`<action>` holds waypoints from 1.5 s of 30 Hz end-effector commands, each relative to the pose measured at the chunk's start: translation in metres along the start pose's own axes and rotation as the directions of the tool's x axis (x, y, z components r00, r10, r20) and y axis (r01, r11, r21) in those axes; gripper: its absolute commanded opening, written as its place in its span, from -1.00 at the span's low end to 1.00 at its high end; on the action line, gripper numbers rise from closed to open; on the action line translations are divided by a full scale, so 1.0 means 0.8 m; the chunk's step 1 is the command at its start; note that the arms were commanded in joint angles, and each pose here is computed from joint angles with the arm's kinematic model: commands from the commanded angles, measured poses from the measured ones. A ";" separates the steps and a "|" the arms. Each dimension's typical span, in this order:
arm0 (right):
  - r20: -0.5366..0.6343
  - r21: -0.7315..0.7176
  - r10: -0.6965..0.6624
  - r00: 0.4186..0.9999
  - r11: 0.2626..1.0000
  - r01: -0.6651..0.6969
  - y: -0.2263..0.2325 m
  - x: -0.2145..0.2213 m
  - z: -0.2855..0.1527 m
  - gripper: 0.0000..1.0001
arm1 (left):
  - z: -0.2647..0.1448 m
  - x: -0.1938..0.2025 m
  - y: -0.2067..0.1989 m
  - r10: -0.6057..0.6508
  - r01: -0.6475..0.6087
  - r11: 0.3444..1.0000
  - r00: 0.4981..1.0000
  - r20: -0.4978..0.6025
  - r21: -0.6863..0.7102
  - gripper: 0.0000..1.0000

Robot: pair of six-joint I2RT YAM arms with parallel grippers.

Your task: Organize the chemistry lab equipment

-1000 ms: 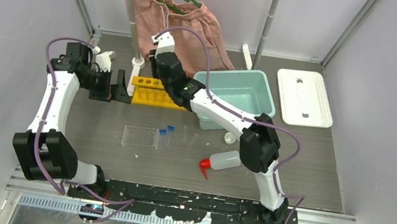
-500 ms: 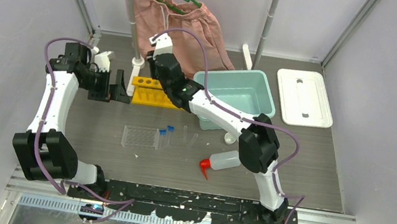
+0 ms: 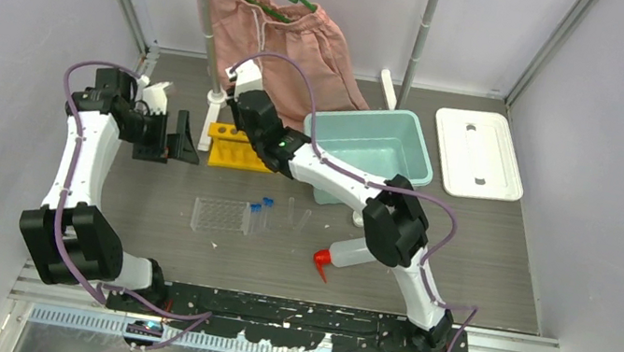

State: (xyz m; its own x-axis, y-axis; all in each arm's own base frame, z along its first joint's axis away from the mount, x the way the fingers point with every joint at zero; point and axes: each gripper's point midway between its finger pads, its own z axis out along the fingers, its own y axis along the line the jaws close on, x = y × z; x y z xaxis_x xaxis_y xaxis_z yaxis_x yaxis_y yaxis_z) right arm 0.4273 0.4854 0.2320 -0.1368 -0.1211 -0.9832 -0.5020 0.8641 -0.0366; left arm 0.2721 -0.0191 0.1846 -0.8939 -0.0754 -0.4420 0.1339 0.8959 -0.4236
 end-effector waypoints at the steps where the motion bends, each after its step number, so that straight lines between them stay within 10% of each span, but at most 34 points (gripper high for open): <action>1: 0.039 0.014 -0.021 0.999 1.000 0.021 -0.001 -0.018 0.000 -0.99 | -0.014 -0.016 -0.005 0.035 -0.035 0.999 0.998 0.044 0.007 0.99; 23: -0.026 0.058 0.049 0.998 0.997 -0.048 -0.003 0.043 0.010 -0.68 | -0.014 -0.020 0.001 0.033 -0.033 0.999 0.998 0.061 -0.003 0.99; 37: 0.052 0.175 0.115 0.992 0.977 -0.122 -0.035 -0.043 -0.054 0.52 | -0.023 -0.024 -0.002 0.038 -0.038 0.999 0.997 0.069 -0.007 0.99; 45: -0.114 0.301 0.259 0.959 0.929 -0.215 -0.060 -0.018 -0.161 0.69 | -0.041 -0.018 -0.011 0.065 -0.065 0.998 0.996 0.060 -0.015 0.99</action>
State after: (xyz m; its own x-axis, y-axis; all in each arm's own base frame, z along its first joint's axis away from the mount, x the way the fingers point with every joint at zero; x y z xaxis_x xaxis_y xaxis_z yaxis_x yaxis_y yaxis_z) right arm 0.3779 0.4234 0.2389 -0.2912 -0.0768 -0.9536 -0.2986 0.9543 0.0144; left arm 0.2761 -0.0111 0.1986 -0.8795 -0.0729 -0.4704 0.1421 0.9029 -0.4056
